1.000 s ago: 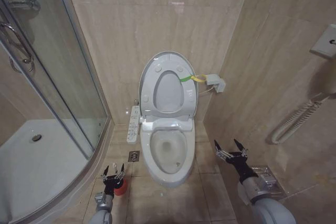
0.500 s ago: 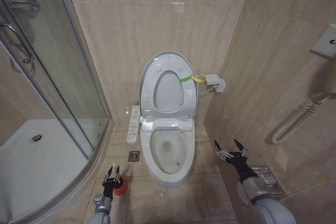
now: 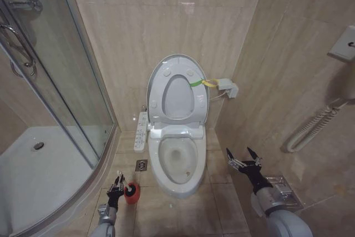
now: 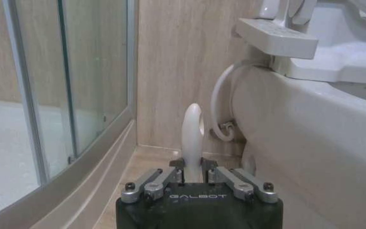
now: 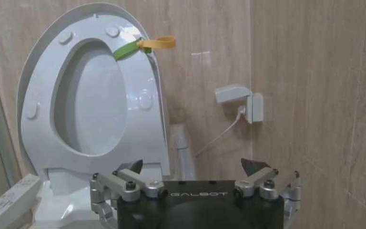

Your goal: Open the toilet lid, clean the toilet bowl with a toilet brush, close the toilet lid, and flush.

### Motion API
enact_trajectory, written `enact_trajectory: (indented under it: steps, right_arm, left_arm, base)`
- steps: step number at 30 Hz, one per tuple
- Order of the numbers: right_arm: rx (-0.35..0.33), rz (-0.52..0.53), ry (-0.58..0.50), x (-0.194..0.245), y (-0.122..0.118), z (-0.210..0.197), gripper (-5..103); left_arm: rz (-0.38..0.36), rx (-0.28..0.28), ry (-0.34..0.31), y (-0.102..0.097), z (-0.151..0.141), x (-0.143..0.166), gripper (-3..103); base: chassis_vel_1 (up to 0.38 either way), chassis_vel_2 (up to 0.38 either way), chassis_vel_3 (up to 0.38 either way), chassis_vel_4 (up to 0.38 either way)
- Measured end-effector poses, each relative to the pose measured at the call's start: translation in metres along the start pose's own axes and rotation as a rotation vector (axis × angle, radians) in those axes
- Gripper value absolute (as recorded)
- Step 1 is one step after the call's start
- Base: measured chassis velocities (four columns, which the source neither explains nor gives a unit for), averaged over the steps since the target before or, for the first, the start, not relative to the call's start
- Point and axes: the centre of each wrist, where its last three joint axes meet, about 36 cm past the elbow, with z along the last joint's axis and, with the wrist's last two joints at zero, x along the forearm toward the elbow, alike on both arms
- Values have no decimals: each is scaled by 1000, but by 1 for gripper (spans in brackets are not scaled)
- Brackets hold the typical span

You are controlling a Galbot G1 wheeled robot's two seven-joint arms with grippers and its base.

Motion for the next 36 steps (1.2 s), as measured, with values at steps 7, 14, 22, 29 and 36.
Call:
enact_trajectory:
  steps: [7, 14, 22, 29, 36]
  right_arm:
    - [0, 0, 0, 0, 0, 0, 100]
    - [0, 0, 0, 0, 0, 0, 100]
    - [0, 0, 0, 0, 0, 0, 100]
    - [0, 0, 0, 0, 0, 0, 100]
    - [0, 0, 0, 0, 0, 0, 100]
  left_arm:
    - [7, -3, 12, -1, 4, 4, 22]
    - [2, -5, 14, -1, 3, -1, 49]
    - [-1, -13, 19, 3, 0, -13, 76]
    - [11, -6, 12, -2, -2, -19, 99]
    - [20, -5, 12, -4, -3, -25, 100]
  base:
    - [0, 0, 0, 0]
    - [0, 0, 0, 0]
    - [0, 0, 0, 0]
    - [0, 0, 0, 0]
    - [0, 0, 0, 0]
